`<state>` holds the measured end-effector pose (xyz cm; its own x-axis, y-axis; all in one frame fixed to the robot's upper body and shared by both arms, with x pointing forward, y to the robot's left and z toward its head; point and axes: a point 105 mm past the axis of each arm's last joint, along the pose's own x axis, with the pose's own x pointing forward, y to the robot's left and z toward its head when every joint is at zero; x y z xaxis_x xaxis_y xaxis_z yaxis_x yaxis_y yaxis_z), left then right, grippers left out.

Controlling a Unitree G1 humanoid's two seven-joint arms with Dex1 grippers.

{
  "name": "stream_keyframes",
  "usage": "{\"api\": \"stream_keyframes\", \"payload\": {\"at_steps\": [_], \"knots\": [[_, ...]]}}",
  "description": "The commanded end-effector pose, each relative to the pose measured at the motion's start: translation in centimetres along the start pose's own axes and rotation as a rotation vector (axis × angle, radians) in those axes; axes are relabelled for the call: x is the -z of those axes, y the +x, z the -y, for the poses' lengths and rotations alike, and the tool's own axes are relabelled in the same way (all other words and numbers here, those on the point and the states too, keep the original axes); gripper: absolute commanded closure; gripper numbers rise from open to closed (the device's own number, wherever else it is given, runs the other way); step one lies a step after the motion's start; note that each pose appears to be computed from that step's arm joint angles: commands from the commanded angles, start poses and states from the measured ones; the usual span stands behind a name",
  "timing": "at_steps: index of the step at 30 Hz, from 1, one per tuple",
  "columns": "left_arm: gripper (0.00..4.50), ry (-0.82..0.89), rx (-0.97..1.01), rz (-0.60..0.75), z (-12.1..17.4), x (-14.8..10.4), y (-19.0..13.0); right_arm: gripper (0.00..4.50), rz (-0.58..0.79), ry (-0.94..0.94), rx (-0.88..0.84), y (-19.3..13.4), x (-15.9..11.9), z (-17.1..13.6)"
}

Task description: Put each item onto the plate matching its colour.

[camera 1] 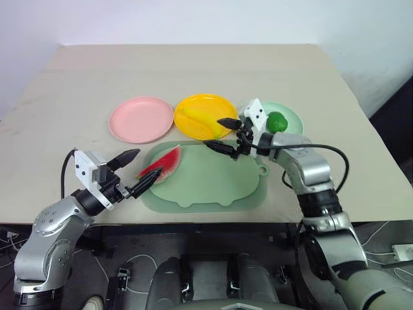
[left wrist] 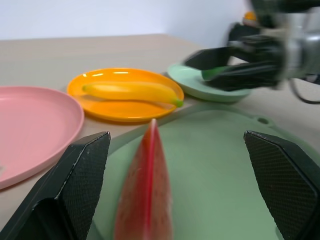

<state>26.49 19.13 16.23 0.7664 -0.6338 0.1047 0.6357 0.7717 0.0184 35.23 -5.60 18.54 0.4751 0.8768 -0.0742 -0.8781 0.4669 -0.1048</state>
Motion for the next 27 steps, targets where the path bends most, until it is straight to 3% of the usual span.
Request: {"api": "stream_keyframes", "payload": {"at_steps": [1, 9, 15, 20, 27], "knots": [[0.00, 0.031, -0.010, 0.027, 0.4, -1.3, -0.3, 0.02, 0.013, 0.018, -0.020, -0.9, -0.7, -1.7], [0.00, -0.003, -0.035, -0.032, -0.5, -1.1, 0.7, 0.02, -0.076, 0.113, -0.010, -4.1, 1.9, -3.8], [0.00, -0.044, -0.011, -0.071, -1.3, -1.2, 2.0, 0.02, -0.106, 0.139, 0.019, -3.9, 3.1, -5.1], [0.00, -0.049, -0.018, -0.218, -1.6, 0.2, 4.0, 0.02, -0.110, 0.166, 0.081, -4.4, 3.4, -4.6], [0.00, -0.019, 0.011, -0.290, -2.0, 0.9, 5.2, 0.02, -0.119, 0.200, 0.126, -5.3, 3.9, -4.5]]}}
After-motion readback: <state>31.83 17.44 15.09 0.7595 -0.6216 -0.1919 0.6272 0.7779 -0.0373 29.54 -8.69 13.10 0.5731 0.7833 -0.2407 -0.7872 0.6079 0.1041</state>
